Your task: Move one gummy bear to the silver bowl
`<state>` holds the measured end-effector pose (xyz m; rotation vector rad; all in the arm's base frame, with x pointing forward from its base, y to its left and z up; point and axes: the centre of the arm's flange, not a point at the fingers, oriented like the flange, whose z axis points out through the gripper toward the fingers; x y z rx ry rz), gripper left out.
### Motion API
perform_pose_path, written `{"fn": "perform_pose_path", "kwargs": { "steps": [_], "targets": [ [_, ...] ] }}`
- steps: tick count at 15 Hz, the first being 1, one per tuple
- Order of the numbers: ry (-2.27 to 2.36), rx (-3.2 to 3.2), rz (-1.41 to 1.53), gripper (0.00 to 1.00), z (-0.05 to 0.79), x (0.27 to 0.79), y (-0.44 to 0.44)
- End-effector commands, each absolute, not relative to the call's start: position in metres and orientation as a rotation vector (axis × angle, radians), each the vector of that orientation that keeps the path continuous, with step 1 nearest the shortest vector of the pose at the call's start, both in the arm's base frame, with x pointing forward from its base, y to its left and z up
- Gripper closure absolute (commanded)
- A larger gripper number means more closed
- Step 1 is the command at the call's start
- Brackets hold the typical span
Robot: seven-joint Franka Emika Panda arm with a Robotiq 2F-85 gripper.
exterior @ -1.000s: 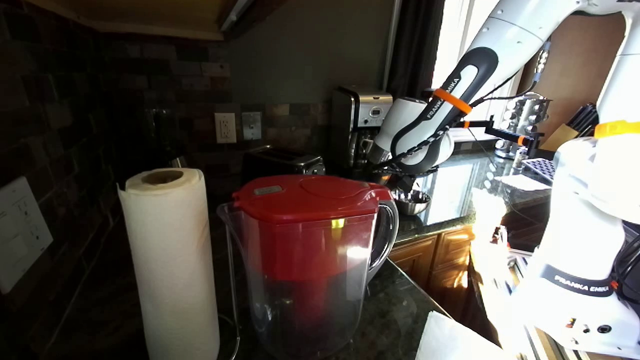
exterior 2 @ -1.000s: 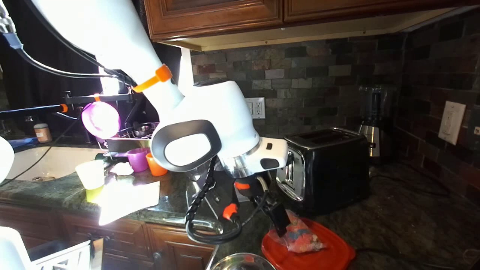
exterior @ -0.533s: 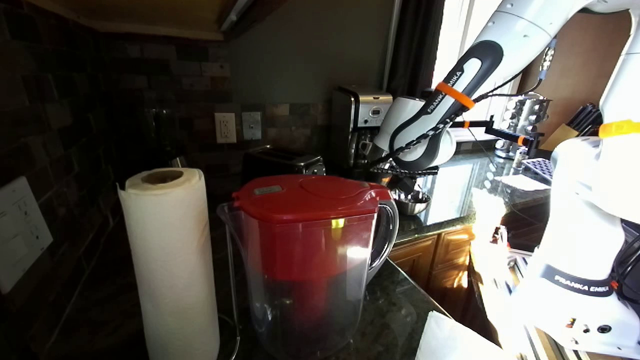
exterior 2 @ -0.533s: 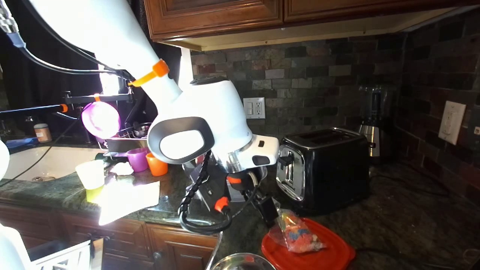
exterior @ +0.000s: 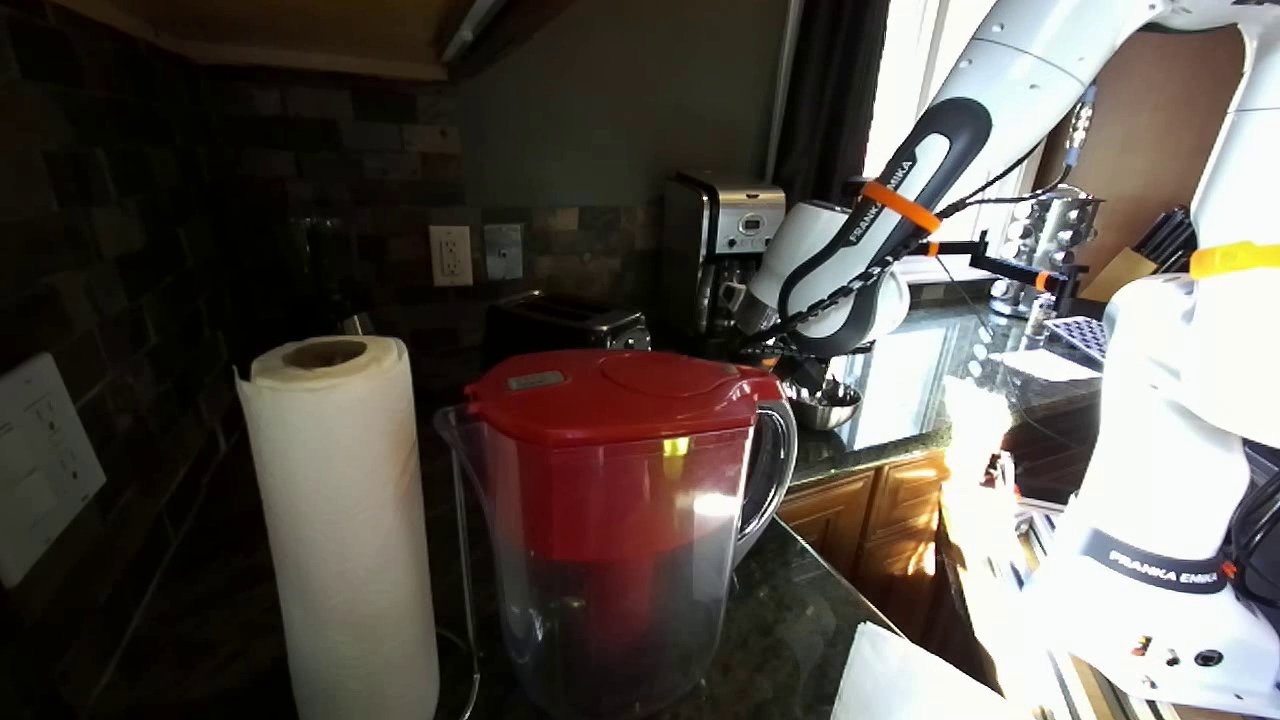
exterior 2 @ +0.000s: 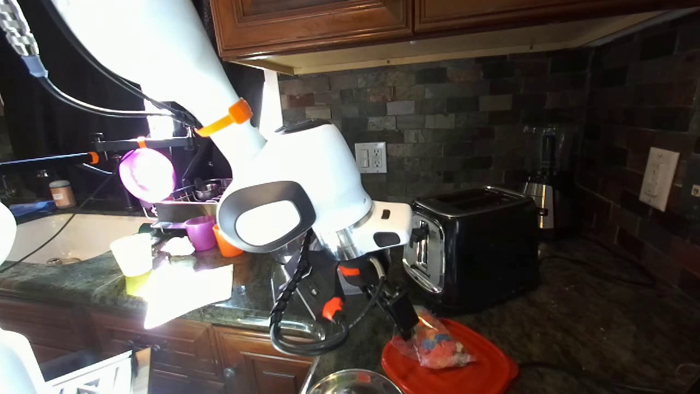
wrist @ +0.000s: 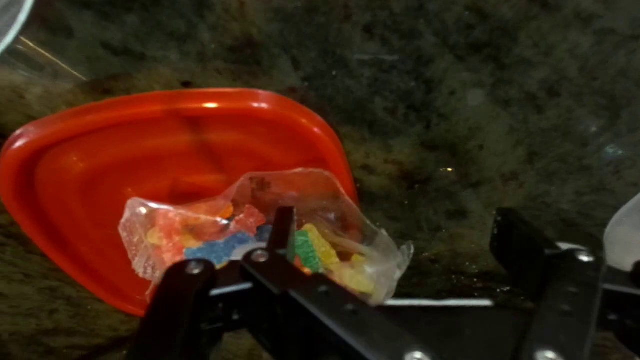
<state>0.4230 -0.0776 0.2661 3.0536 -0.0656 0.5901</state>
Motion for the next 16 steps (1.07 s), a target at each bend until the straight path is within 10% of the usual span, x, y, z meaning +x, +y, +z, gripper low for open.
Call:
{"fn": "perform_pose_path", "kwargs": {
  "steps": [1, 16],
  "targets": [
    [-0.07, 3.001, 0.635, 0.0, 0.261, 0.42, -0.085],
    [-0.026, 2.974, 0.723, 0.0, 0.271, 0.426, -0.101]
  ]
}}
